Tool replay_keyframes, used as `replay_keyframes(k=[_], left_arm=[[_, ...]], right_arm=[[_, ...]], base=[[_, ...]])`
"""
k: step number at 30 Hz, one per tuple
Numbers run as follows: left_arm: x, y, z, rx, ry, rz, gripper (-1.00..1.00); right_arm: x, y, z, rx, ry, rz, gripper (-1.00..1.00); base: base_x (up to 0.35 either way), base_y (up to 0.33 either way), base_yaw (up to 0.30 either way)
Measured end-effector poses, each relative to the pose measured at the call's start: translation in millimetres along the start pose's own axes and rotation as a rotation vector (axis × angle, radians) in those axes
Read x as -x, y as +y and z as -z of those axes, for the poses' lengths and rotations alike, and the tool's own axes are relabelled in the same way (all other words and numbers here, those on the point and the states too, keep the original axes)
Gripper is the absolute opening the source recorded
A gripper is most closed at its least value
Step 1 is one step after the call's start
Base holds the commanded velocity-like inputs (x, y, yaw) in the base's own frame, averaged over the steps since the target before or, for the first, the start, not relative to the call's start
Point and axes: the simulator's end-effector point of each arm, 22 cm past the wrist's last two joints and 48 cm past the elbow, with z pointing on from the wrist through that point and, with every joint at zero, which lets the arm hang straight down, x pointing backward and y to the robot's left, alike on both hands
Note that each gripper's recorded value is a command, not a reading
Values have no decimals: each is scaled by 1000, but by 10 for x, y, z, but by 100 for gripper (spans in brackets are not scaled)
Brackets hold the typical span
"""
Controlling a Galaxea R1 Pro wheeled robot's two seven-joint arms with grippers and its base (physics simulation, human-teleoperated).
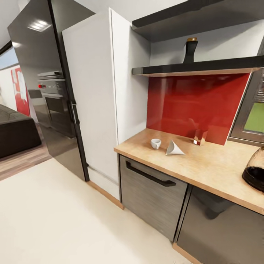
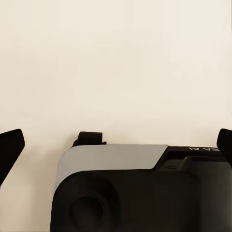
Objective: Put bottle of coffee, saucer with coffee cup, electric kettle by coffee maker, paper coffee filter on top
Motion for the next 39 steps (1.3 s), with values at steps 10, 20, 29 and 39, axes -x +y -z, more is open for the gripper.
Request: replay_keyframes(k=[10,20,29,39], left_arm=[[0,1,1,0,0,1,100],[0,0,0,0,0,0,100],[0,0,0,0,0,0,100],[0,0,0,0,0,0,100]], right_arm=[[0,-2,1,0,0,0,100],[0,0,0,0,0,0,100],[0,0,0,0,0,0,100],[0,0,0,0,0,0,100]], base=[[117,238,-19],[85,128,-164],[6,9,-250],[0,0,-256]])
